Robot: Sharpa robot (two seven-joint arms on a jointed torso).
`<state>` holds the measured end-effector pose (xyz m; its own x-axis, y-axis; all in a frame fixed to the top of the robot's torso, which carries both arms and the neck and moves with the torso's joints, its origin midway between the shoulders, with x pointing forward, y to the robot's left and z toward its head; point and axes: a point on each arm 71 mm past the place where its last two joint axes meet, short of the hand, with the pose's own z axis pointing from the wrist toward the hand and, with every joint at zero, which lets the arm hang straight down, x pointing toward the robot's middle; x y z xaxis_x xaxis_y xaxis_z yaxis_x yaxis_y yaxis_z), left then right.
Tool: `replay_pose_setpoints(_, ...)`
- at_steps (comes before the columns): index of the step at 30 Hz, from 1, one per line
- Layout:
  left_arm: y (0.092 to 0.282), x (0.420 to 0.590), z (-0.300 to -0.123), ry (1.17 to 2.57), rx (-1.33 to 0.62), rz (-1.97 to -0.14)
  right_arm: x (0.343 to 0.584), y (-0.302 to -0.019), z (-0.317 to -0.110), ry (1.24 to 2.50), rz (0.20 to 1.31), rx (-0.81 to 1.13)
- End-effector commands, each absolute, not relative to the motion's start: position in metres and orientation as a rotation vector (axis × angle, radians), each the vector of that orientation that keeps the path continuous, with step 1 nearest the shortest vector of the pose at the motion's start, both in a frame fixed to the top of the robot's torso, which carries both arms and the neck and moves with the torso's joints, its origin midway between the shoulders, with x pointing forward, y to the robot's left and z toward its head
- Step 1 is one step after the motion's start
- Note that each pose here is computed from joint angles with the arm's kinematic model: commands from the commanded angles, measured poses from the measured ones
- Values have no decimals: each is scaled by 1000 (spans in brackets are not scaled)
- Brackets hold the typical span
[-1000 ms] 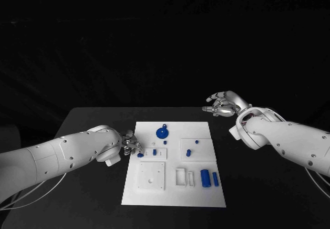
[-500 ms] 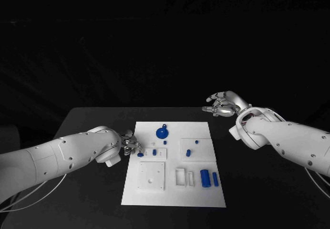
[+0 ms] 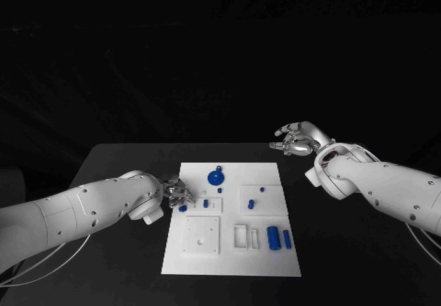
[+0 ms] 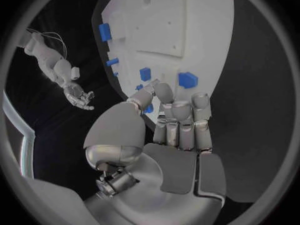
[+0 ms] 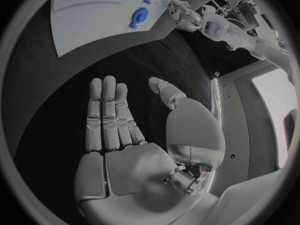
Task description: Assemble the parts on the task board
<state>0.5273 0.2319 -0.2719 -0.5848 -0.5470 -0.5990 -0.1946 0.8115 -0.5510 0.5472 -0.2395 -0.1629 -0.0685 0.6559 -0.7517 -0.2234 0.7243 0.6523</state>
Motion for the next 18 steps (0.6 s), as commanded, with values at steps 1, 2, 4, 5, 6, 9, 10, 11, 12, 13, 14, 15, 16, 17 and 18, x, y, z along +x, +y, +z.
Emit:
replay_pose_setpoints(1, 228, 528, -269, 2147, -557, -615, 547, -238, -163, 1476, 760, 363)
replay_pose_setpoints(2, 228, 529, -269, 2138, -564, -619, 547, -238, -163, 1475, 760, 363)
replay_pose_setpoints(4, 230, 529, -268, 2121, -581, -624, 547, -238, -163, 1475, 760, 363)
replay_pose_setpoints(5, 231, 530, -268, 2115, -586, -625, 547, -238, -163, 1475, 760, 363)
replay_pose_setpoints(6, 232, 530, -267, 2107, -594, -626, 547, -238, -163, 1475, 760, 363)
replay_pose_setpoints(9, 236, 530, -266, 2087, -624, -626, 547, -239, -163, 1476, 760, 363)
replay_pose_setpoints(10, 238, 531, -266, 2085, -631, -621, 547, -239, -163, 1476, 760, 363)
replay_pose_setpoints(11, 240, 531, -265, 2085, -636, -617, 547, -239, -163, 1476, 760, 363)
replay_pose_setpoints(12, 241, 531, -264, 2086, -642, -613, 547, -239, -163, 1476, 760, 363)
replay_pose_setpoints(13, 243, 531, -264, 2095, -647, -606, 547, -239, -163, 1476, 760, 364)
replay_pose_setpoints(14, 245, 531, -264, 2109, -650, -598, 547, -239, -163, 1476, 759, 364)
replay_pose_setpoints(15, 248, 530, -263, 2117, -648, -588, 547, -239, -163, 1476, 759, 364)
replay_pose_setpoints(16, 251, 529, -263, 2128, -643, -574, 547, -239, -163, 1476, 759, 364)
replay_pose_setpoints(17, 253, 529, -263, 2151, -633, -562, 547, -239, -163, 1476, 758, 364)
replay_pose_setpoints(18, 255, 528, -263, 2173, -623, -552, 547, -240, -163, 1476, 758, 364)
